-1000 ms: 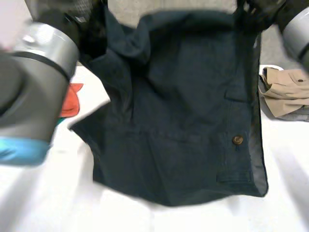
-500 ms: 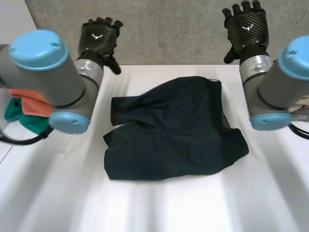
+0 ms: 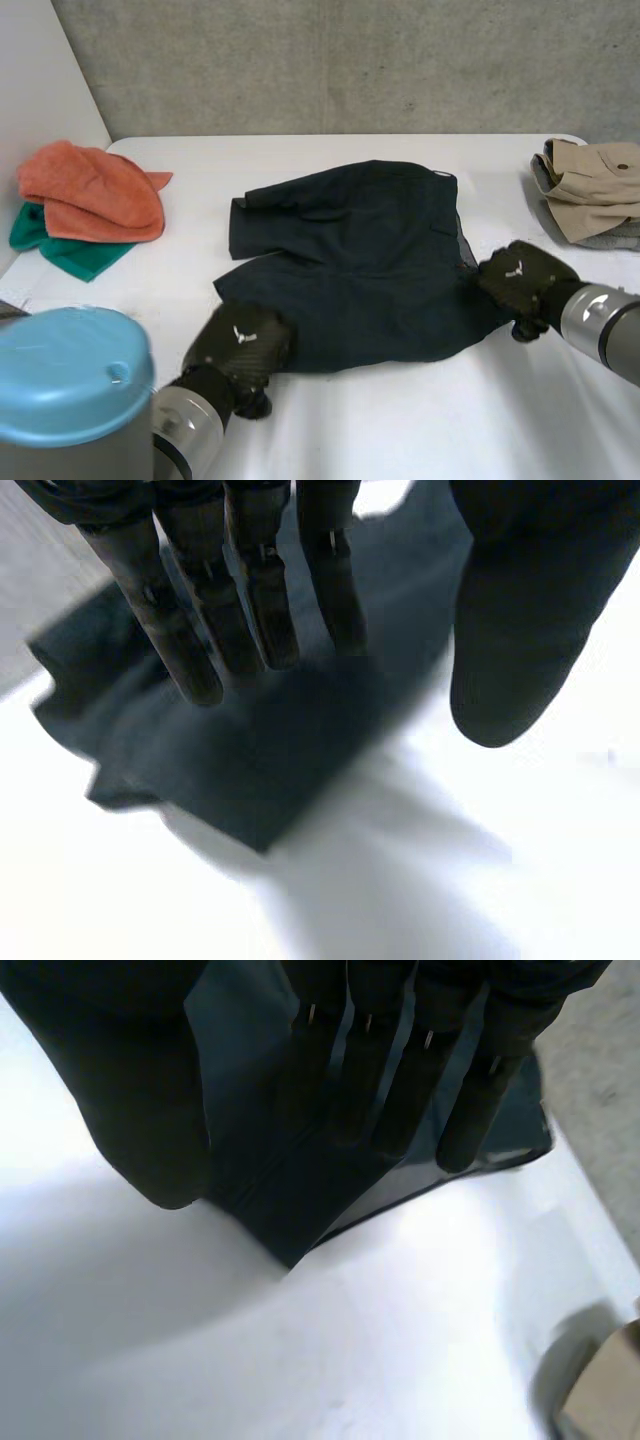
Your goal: Fold the laundry.
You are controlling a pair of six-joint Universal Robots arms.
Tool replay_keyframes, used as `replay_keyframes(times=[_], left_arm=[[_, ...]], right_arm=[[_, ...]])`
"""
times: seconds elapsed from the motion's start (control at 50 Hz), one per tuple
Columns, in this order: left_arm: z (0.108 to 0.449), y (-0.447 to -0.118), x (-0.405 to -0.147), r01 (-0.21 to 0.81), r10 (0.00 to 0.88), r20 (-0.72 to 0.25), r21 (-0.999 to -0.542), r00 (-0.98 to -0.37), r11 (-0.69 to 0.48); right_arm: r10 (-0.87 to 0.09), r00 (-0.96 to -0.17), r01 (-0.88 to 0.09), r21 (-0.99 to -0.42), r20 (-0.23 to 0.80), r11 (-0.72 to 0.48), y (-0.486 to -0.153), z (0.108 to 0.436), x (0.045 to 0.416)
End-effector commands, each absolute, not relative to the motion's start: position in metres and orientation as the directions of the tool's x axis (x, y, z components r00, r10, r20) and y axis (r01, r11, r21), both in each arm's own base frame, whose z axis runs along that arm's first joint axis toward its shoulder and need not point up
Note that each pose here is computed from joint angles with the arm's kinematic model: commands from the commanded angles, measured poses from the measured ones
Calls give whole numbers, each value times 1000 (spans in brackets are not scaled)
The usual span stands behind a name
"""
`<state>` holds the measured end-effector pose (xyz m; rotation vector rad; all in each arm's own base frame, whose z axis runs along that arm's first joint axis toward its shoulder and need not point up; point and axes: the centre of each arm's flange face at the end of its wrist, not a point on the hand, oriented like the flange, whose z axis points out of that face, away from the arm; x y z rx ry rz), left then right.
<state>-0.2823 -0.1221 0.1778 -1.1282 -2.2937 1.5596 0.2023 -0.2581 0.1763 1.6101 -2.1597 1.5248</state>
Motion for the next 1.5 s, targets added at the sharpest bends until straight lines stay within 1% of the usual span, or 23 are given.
replay_keyframes(times=[0.02,0.12,0.26,0.38,0.54,0.62,0.7,0.82,0.84,0.88,0.92,1.0,1.06,1.1,1.2,1.22,1.26,1.28,1.3,1.34,1.36,1.42,1.5], left_arm=[[162,-152,-284,491,605,-278,-843,-746,219],[153,-175,-294,460,570,-291,-870,-768,175],[148,-193,-303,431,524,-304,-892,-795,138],[138,-204,-312,428,517,-306,-894,-799,132],[120,-218,-322,475,523,-354,-873,-775,113],[126,-231,-325,453,486,-374,-890,-790,51],[134,-235,-325,445,461,-392,-895,-797,9],[168,-224,-316,467,443,-440,-883,-781,-53],[184,-218,-312,467,439,-451,-881,-777,-78],[200,-209,-309,478,439,-470,-873,-766,-100],[227,-194,-301,487,437,-489,-864,-755,-126],[264,-169,-286,496,451,-498,-858,-740,-135],[277,-157,-278,509,469,-501,-852,-728,-121],[283,-147,-273,530,494,-505,-842,-708,-102],[278,-135,-272,579,571,-503,-813,-649,-58],[268,-135,-273,606,596,-503,-795,-626,-35],[255,-138,-276,631,618,-500,-776,-606,-9],[246,-140,-278,646,627,-499,-764,-598,8],[230,-147,-282,674,643,-497,-738,-583,41],[215,-155,-287,694,655,-491,-717,-574,69],[207,-161,-290,702,660,-489,-708,-570,82],[193,-191,-305,700,637,-500,-708,-587,90],[196,-240,-319,691,561,-559,-723,-610,31]], right_arm=[[-720,-480,-684,-728,501,-50,-269,147,204],[-704,-508,-648,-758,496,-66,-278,137,207],[-676,-542,-606,-789,499,-97,-295,127,211],[-648,-562,-588,-799,514,-124,-315,118,213],[-640,-552,-585,-796,534,-158,-326,112,223],[-631,-561,-579,-799,536,-164,-328,116,225],[-608,-596,-579,-805,524,-126,-329,121,220],[-569,-636,-572,-813,520,-104,-321,165,212],[-567,-636,-575,-812,523,-104,-320,172,212],[-570,-629,-586,-804,528,-98,-314,184,210],[-573,-620,-597,-796,536,-99,-303,210,209],[-566,-601,-619,-777,564,-117,-277,259,205],[-588,-573,-649,-754,571,-99,-256,281,202],[-611,-552,-671,-738,567,-79,-246,285,200],[-710,-434,-756,-653,555,-49,-221,277,199],[-715,-422,-764,-643,557,-51,-220,276,199],[-718,-410,-777,-628,562,-48,-220,271,199],[-729,-413,-786,-618,546,-18,-226,261,198],[-739,-414,-790,-613,531,2,-231,254,198],[-759,-417,-799,-599,500,45,-242,235,199],[-768,-422,-808,-584,482,77,-252,218,201],[-749,-436,-814,-573,499,92,-269,203,206],[-650,-490,-799,-597,581,69,-299,199,220]])
